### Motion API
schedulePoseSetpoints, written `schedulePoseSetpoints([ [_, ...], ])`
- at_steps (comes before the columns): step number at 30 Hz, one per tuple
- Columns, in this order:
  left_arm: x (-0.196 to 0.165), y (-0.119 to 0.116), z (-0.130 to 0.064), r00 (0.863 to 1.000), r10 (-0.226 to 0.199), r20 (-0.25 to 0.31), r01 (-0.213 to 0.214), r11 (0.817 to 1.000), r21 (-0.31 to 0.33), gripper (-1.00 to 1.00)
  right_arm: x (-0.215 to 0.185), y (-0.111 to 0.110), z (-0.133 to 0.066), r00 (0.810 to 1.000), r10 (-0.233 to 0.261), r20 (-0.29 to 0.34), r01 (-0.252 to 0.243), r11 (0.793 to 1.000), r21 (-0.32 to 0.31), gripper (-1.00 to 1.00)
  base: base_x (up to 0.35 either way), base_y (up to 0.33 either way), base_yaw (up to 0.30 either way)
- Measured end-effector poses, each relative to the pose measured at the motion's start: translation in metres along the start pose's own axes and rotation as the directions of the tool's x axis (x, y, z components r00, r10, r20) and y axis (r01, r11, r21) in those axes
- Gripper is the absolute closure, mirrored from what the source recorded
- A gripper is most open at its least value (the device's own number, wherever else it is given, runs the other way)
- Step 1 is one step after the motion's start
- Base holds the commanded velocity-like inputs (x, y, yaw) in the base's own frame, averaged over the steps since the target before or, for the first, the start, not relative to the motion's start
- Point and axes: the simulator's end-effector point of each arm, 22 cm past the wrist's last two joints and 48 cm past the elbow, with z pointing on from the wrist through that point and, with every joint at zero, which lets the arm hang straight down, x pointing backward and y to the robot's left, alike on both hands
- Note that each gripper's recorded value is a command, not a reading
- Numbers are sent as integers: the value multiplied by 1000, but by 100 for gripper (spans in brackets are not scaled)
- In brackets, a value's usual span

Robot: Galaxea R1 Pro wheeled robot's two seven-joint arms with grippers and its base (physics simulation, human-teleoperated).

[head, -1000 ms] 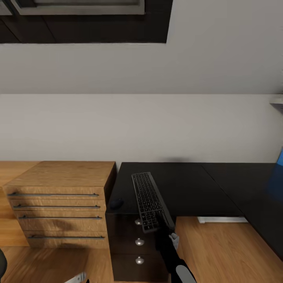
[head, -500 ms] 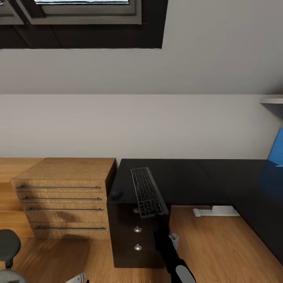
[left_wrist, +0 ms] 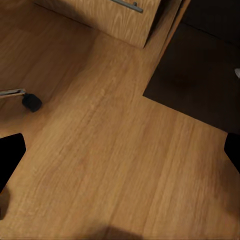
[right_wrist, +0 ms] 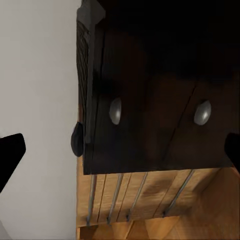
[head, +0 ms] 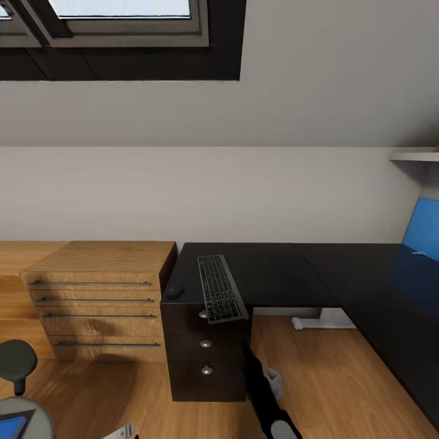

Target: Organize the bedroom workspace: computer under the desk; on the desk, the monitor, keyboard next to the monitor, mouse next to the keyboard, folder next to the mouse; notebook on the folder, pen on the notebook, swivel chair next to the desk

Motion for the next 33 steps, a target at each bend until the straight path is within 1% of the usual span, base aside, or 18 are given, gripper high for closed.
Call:
schedulePoseSetpoints([
  [2, -1, -3, -3, 1000, 6, -2, -5, 1000, 4, -100, -8, -15, -4, 996, -86, 14, 85, 996, 36, -100, -3, -3, 0],
  [3, -2, -4, -4, 1000, 7, -3, -7, 1000, 5, -100, -10, -21, -6, 993, -113, 17, 112, 992, 50, -100, -2, -2, 0],
  [4, -3, -4, -5, 1000, 8, -4, -8, 1000, 6, -100, -13, -36, -10, 985, -170, 20, 168, 982, 82, -100, -1, -1, 0],
  [5, -4, -5, -7, 1000, 10, -4, -10, 1000, 7, -100, -14, -42, -13, 979, -204, 22, 201, 975, 98, -100, 0, 0, 0],
  [6, -5, -6, -8, 1000, 12, -5, -12, 1000, 8, -100, -18, -55, -17, 962, -271, 29, 266, 956, 126, -100, 0, 0, 0],
  [7, -6, -7, -9, 1000, 13, -5, -13, 1000, 8, -100, -24, -65, -23, 938, -344, 43, 335, 931, 149, -100, 0, 0, 0],
  [8, -8, -7, -10, 1000, 13, -6, -13, 1000, 9, -100, -27, -67, -25, 925, -377, 51, 365, 917, 158, -100, 0, 0, 0],
  [10, -10, -8, -13, 1000, 14, -6, -14, 1000, 8, -100, -38, -73, -34, 875, -476, 89, 456, 871, 181, -100, 0, 0, 0],
  [11, -12, -8, -14, 1000, 14, -6, -14, 1000, 8, -100, -42, -77, -38, 854, -511, 102, 487, 852, 195, -100, 0, 0, 0],
  [12, -13, -8, -15, 1000, 14, -6, -14, 1000, 8, -100, -44, -80, -41, 843, -527, 105, 501, 842, 203, -100, 0, 0, 0],
  [13, -15, -9, -16, 1000, 14, -6, -14, 1000, 8, -100, -45, -87, -47, 826, -555, 102, 525, 822, 221, -100, 0, 0, 0],
  [14, -16, -9, -17, 1000, 15, -6, -15, 1000, 8, -100, -45, -91, -50, 817, -569, 96, 538, 811, 229, -100, 0, 0, 0],
  [17, -20, -10, -20, 1000, 15, -6, -15, 1000, 8, -100, -48, -108, -63, 783, -619, 62, 585, 767, 262, -100, 0, 0, 0],
  [20, -24, -11, -24, 1000, 15, -6, -14, 1000, 8, -100, -56, -118, -74, 765, -643, 41, 607, 740, 289, -100, 0, 0, 0],
  [21, -25, -11, -25, 1000, 14, -6, -14, 1000, 9, -100, -61, -127, -80, 758, -652, 25, 615, 726, 308, -100, 0, 0, 0],
  [24, -28, -11, -28, 1000, 15, -11, -15, 1000, 6, -100, -63, -134, -88, 749, -662, 0, 626, 709, 324, -100, 0, 0, 0],
  [31, -29, -7, -35, 999, 24, -27, -24, 1000, -4, -100, -62, -134, -97, 731, -681, -35, 651, 683, 331, -100, 0, 0, 0],
  [33, -29, -6, -37, 999, 26, -32, -26, 1000, -7, -100, -67, -136, -102, 720, -693, -47, 665, 667, 336, -100, 0, 0, 0],
])
